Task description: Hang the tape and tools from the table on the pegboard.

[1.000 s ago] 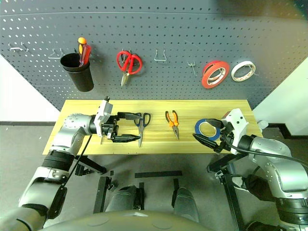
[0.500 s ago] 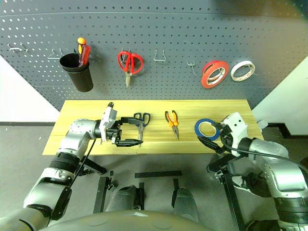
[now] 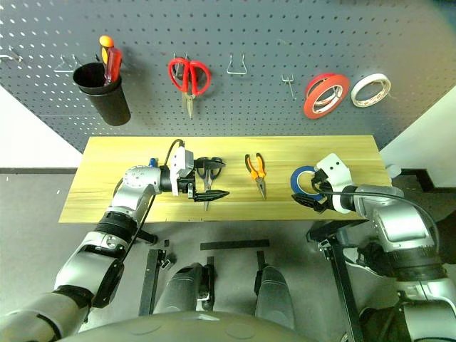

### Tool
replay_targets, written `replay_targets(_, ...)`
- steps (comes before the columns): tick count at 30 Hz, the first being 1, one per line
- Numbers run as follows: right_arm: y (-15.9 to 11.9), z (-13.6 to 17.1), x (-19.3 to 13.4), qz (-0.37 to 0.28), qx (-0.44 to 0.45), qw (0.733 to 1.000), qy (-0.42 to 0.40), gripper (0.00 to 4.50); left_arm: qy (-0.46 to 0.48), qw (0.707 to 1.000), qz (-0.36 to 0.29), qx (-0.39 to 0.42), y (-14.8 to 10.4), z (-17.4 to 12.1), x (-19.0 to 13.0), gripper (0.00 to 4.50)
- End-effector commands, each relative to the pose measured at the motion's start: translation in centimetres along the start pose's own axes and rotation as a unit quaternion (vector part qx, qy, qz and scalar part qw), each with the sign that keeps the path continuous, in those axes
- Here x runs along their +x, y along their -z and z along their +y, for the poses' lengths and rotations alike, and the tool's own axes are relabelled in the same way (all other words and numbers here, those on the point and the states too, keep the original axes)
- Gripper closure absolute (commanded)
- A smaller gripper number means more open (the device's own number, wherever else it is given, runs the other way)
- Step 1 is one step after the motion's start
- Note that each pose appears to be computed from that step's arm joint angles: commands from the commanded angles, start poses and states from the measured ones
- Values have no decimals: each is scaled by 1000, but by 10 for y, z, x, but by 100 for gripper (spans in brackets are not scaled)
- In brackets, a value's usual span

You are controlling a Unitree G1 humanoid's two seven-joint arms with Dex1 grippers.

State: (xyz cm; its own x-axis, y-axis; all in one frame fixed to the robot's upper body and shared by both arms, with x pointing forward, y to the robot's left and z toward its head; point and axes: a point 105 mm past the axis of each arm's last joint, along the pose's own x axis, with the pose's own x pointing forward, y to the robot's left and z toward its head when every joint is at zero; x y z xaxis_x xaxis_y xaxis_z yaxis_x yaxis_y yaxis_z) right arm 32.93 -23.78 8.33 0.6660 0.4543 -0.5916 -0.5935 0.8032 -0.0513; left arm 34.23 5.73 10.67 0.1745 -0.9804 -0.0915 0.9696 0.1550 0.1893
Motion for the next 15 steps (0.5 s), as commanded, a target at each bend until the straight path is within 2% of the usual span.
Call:
replay_targets(1, 1, -7, 4, 4, 1, 1000, 8, 0, -2, 1000, -9, 19, -16, 3, 4, 2)
replay_targets(15, 1, -24, 18, 7, -12, 1000, 14, 0, -3, 999, 20, 33, -43, -2, 11, 2)
